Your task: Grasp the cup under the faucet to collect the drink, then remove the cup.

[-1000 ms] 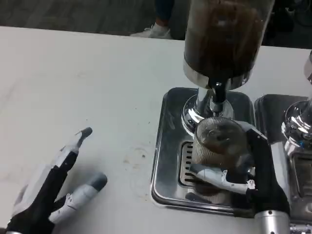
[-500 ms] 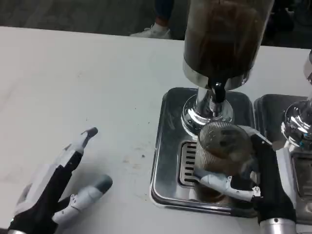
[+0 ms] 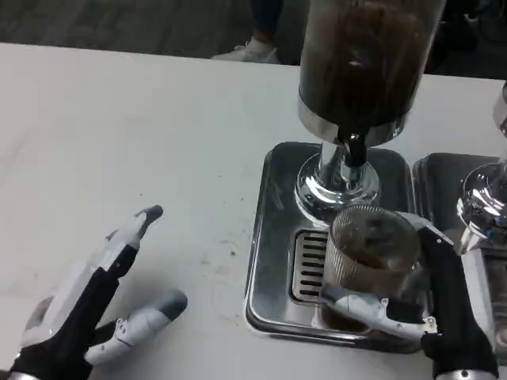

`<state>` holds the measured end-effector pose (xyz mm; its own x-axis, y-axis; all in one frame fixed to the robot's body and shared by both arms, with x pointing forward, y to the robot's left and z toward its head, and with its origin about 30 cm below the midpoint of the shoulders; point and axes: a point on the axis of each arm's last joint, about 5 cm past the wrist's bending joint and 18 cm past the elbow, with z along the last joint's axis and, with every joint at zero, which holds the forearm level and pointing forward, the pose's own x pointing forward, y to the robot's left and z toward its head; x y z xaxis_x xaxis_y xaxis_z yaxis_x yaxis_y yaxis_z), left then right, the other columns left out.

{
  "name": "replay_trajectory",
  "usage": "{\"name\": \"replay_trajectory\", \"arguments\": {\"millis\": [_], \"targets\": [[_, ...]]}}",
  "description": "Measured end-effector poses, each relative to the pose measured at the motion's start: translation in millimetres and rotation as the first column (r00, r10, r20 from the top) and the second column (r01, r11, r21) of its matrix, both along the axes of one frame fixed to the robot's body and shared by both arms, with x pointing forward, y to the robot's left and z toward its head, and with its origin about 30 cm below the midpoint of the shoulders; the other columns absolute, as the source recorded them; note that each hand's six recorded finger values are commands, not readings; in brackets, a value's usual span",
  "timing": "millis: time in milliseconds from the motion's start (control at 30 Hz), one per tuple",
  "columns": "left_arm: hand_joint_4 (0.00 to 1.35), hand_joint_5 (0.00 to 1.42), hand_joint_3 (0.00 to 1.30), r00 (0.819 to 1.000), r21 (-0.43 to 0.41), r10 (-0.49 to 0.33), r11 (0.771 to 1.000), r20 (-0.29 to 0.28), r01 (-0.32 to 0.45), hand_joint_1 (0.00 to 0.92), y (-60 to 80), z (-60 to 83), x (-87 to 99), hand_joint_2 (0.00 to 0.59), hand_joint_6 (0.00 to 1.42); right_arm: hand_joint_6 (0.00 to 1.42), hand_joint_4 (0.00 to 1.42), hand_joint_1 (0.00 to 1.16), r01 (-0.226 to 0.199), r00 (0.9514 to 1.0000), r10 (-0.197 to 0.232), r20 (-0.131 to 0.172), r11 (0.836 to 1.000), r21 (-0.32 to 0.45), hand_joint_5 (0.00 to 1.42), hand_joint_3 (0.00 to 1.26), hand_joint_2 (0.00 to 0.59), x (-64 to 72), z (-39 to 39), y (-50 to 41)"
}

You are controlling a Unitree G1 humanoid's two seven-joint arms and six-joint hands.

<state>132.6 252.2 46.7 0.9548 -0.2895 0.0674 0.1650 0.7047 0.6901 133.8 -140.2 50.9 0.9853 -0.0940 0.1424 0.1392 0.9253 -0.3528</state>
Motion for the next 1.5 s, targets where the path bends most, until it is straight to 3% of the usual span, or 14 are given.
{"name": "replay_trajectory", "arguments": {"millis": [567, 867, 1067, 1233, 1500], "targets": [[0.00, 0.01, 0.01, 0.999, 0.166, -0.050, 0.985, 0.019, 0.046, 0.000, 15.1, 16.5, -21.8, 0.124, 0.00, 1.38, 0.91, 0.93, -0.035, 0.9993, 0.035, 0.010, 0.999, -0.011, 1.05, 0.86, 0.252, -20.5, 10.8, -2.2], [0.00, 0.01, 0.00, 0.994, 0.252, -0.102, 0.964, 0.046, 0.087, 0.000, 9.5, 21.2, -33.4, 0.124, 0.00, 1.38, 0.91, 0.93, -0.069, 0.9972, 0.070, 0.028, 0.997, -0.030, 1.05, 0.86, 0.252, -29.3, 20.1, -4.2], [0.00, 0.00, 0.00, 0.988, 0.308, -0.142, 0.944, 0.060, 0.117, 0.000, 8.1, 25.3, -37.2, 0.128, 0.00, 1.38, 0.91, 0.93, -0.104, 0.9942, 0.105, 0.024, 0.994, -0.047, 1.05, 0.86, 0.252, -35.4, 24.4, -5.8], [0.00, 0.00, 0.00, 0.988, 0.330, -0.142, 0.937, 0.066, 0.113, 0.000, 6.0, 24.9, -47.3, 0.129, 0.00, 1.38, 0.91, 0.93, -0.122, 0.9913, 0.125, 0.044, 0.991, -0.051, 1.05, 0.86, 0.252, -35.2, 30.1, -6.9], [0.00, 0.00, 0.00, 0.989, 0.352, -0.121, 0.932, 0.079, 0.086, 0.000, 4.8, 24.0, -54.7, 0.128, 0.00, 1.38, 0.91, 0.93, -0.138, 0.9900, 0.139, 0.025, 0.989, -0.047, 1.05, 0.86, 0.252, -43.7, 33.6, -11.4]]}}
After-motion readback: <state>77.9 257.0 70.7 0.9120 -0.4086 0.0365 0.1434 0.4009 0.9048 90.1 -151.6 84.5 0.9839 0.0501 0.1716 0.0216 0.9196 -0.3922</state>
